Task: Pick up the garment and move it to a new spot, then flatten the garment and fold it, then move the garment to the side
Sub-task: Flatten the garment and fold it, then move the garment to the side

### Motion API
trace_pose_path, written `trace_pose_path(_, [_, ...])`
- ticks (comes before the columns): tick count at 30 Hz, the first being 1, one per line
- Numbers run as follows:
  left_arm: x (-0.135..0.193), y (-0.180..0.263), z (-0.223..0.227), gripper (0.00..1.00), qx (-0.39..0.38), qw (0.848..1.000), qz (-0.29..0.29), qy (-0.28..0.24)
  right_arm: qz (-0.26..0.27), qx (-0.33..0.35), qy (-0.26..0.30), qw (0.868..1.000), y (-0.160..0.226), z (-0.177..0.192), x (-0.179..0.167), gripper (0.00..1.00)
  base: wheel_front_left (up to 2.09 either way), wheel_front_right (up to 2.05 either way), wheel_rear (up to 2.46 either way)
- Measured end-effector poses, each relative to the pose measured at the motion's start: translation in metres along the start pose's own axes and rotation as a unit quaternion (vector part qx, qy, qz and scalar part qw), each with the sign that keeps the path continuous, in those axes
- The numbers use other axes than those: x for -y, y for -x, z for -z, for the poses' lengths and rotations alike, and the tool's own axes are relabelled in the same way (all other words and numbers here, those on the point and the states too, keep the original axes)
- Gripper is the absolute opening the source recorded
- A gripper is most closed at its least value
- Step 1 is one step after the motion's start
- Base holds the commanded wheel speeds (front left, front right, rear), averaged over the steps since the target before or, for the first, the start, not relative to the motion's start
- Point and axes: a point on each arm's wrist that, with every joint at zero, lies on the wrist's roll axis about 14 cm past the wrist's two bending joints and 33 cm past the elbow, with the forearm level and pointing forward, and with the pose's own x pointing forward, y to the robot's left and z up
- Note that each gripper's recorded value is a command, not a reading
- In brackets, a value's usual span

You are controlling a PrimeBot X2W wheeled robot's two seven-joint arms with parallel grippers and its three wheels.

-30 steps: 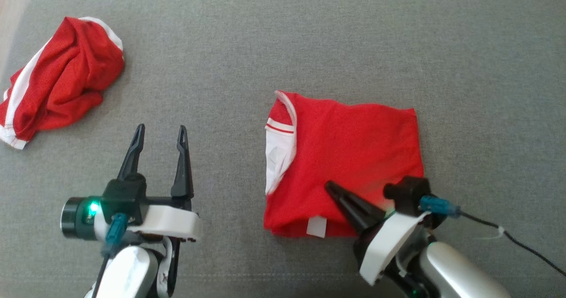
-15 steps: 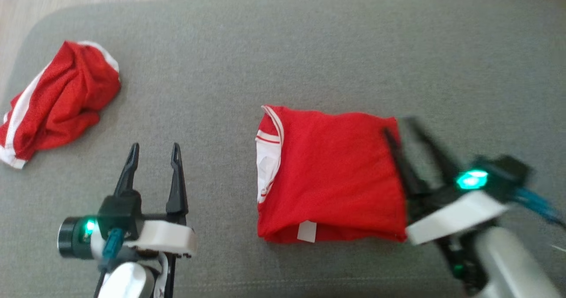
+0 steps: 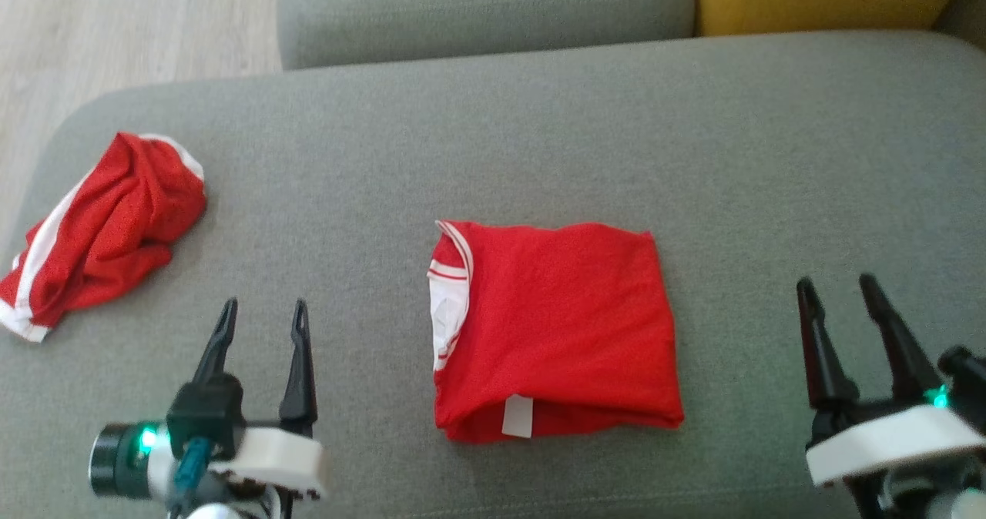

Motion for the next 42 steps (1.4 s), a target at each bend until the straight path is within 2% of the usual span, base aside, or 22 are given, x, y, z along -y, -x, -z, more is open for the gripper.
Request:
trace_pose_path(10, [-0.001, 0.024, 0.004, 1.00, -0.013, 1.000, 0.003, -0.007, 0.014, -0.004, 0.002, 1.000, 0.024, 0.001, 0.002, 1.00, 0.00, 0.00, 0.00])
trace_pose_path(42, [-0.011, 0.031, 0.013, 1.00, -0.030, 0.999, -0.012, -0.015, 0.009, -0.030, 0.010, 0.999, 0.023, 0.008, -0.004, 1.00, 0.00, 0.00, 0.00])
